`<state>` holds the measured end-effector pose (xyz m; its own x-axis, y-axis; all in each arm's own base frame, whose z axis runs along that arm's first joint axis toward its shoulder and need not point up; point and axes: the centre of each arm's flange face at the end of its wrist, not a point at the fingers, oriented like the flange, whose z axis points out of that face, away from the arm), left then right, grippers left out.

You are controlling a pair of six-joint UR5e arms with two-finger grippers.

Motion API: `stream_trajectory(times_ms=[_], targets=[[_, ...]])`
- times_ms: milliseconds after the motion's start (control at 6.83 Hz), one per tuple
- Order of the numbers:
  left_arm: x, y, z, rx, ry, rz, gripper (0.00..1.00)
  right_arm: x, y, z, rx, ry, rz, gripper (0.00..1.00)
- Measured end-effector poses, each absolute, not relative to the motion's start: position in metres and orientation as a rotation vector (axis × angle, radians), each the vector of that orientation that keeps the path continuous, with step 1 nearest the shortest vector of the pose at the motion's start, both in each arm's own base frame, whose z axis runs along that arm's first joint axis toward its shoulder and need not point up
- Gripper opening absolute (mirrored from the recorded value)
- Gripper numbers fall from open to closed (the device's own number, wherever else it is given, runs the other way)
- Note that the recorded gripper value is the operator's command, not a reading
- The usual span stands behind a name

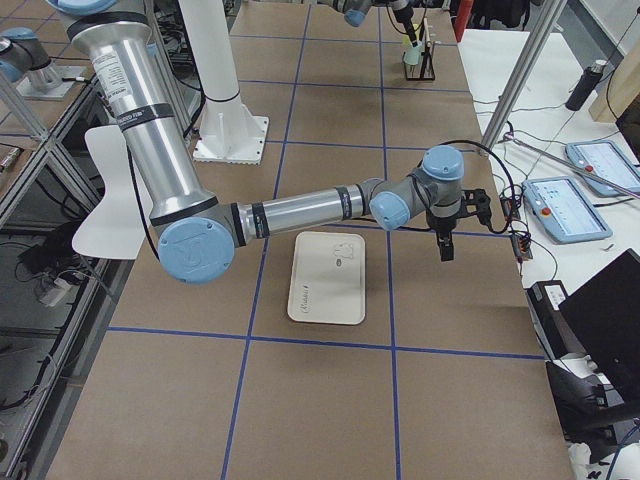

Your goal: Left arm grabs green cup and hands to right arm on tray

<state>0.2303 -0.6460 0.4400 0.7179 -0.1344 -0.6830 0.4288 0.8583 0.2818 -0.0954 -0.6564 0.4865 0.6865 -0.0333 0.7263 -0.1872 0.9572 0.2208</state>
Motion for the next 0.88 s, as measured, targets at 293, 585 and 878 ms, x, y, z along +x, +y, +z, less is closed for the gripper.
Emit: stream_trajectory(times_ms=[293, 585, 878], targets=[[0.239, -0.645, 0.447, 0.446, 0.695, -0.315, 1.0, -0.102, -0.657, 0.474, 0.323, -0.857, 0.103, 0.99], [0.242, -0.648, 0.459, 0.452, 0.696, -0.31, 1.0, -0.104, -0.66, 0.462, 0.344, -0.882, 0.125, 0.99], [0.247, -0.654, 0.471, 0.454, 0.699, -0.309, 1.0, -0.107, -0.66, 0.451, 0.376, -0.922, 0.159, 0.99]])
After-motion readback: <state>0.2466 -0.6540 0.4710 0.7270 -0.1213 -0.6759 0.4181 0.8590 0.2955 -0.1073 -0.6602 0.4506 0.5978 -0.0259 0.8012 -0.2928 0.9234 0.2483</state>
